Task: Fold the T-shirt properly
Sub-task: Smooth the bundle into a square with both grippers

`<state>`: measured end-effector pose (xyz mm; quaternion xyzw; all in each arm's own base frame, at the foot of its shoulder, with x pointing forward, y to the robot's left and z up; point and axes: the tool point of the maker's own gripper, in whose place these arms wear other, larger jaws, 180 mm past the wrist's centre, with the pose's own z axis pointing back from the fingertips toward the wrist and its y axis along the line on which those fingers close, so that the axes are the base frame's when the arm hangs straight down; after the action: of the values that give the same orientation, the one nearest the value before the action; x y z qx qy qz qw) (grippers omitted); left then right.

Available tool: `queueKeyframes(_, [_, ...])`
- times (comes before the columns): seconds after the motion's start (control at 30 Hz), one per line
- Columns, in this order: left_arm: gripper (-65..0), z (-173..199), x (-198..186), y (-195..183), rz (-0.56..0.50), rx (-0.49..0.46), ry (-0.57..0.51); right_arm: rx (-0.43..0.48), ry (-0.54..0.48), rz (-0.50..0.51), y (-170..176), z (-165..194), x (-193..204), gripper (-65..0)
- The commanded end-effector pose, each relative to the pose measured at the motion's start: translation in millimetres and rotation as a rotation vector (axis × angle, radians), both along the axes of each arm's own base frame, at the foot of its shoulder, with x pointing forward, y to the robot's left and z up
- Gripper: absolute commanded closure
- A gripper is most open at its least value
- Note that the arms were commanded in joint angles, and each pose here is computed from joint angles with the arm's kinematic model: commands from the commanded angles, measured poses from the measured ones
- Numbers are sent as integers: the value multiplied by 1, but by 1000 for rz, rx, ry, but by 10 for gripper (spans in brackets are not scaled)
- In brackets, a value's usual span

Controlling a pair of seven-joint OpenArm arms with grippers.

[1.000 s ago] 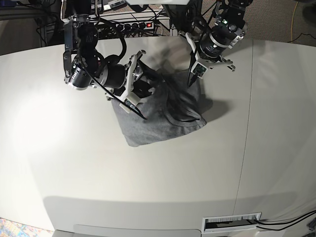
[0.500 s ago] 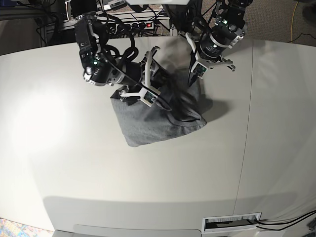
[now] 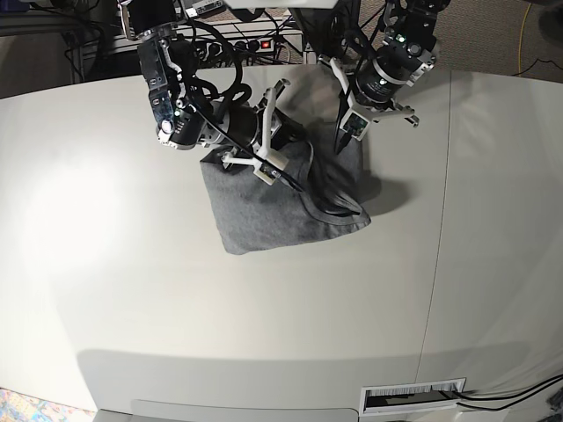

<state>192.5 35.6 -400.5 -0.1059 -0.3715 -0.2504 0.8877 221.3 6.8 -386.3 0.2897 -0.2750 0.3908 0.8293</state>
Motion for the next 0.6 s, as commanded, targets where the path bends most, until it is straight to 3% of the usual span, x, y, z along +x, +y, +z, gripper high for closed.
queueKeyframes(0.0, [0, 8, 5, -2, 1, -22, -30, 44, -32, -4, 5, 12, 7, 0])
queueKeyframes(0.37, [0, 9, 5, -3, 2, -24, -32, 254, -22, -14, 40, 45, 12, 0])
queueKeyframes(0.57, [0, 9, 5, -3, 2, -24, -32, 325, -11, -16, 56, 56, 10, 0])
